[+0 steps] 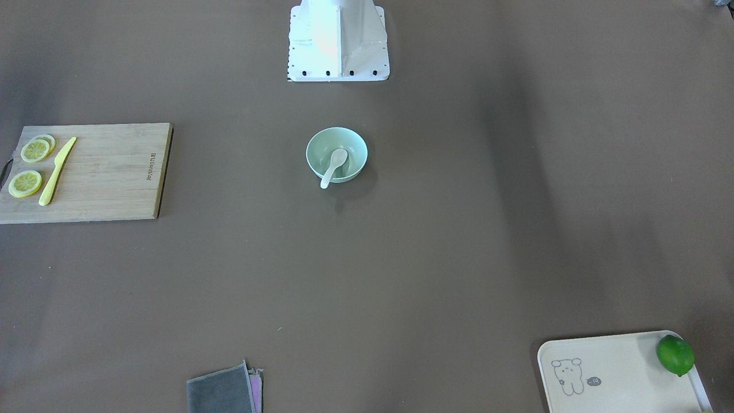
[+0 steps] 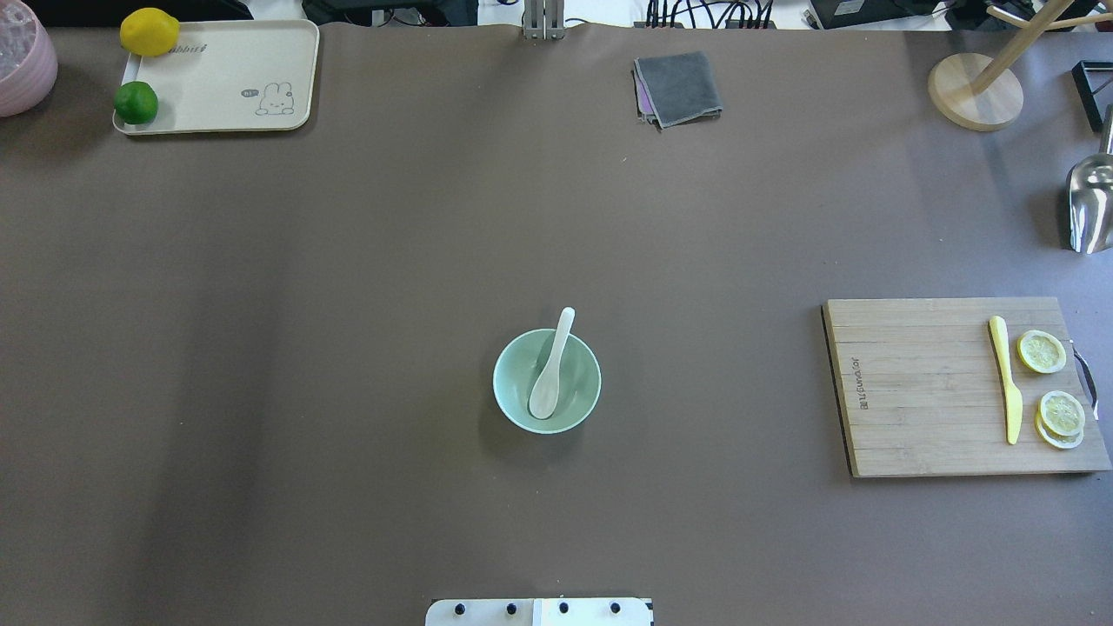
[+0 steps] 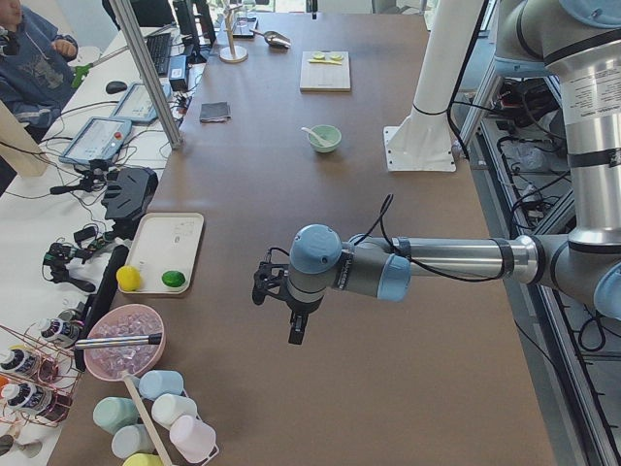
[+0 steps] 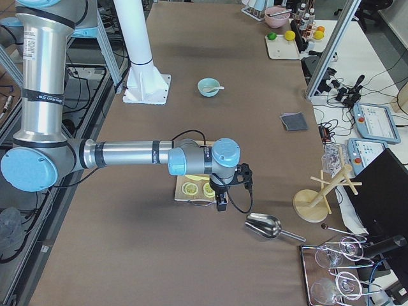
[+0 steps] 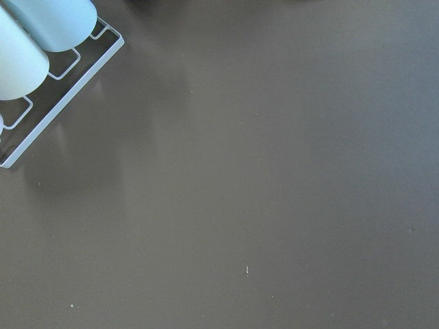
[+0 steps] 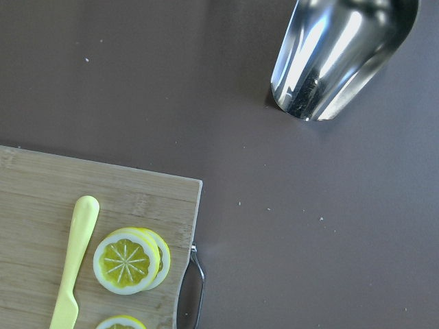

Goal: Place spoon in bowl

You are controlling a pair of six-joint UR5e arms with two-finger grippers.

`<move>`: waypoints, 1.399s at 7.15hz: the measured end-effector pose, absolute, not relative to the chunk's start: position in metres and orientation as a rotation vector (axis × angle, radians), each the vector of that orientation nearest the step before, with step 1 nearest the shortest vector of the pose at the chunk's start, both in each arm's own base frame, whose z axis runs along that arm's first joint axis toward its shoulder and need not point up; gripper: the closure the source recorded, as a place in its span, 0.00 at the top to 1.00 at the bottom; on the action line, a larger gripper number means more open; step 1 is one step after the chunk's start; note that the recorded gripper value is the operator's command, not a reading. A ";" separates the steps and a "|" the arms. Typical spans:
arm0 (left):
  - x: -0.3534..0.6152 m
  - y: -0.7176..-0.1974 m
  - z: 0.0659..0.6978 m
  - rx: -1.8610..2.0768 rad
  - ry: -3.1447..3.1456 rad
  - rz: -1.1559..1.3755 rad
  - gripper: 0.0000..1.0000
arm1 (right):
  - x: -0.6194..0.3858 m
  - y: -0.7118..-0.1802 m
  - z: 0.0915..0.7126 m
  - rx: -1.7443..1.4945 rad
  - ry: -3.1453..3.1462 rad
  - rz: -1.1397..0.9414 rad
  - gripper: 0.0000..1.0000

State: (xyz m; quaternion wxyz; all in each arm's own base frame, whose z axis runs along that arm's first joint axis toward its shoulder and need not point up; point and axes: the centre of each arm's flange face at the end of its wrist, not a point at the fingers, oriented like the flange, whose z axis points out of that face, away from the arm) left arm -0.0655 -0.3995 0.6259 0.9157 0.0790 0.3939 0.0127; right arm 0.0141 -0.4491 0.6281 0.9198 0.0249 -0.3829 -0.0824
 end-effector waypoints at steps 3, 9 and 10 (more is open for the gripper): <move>-0.056 -0.383 0.637 0.056 0.828 0.013 0.98 | 0.013 -0.450 0.624 0.056 -0.801 -0.169 1.00; -0.057 -0.380 0.622 0.079 0.826 0.023 0.98 | 0.018 -0.448 0.629 0.046 -0.820 -0.149 1.00; -0.056 -0.387 0.622 0.083 0.829 0.024 0.98 | 0.029 -0.444 0.632 0.051 -0.816 -0.128 1.00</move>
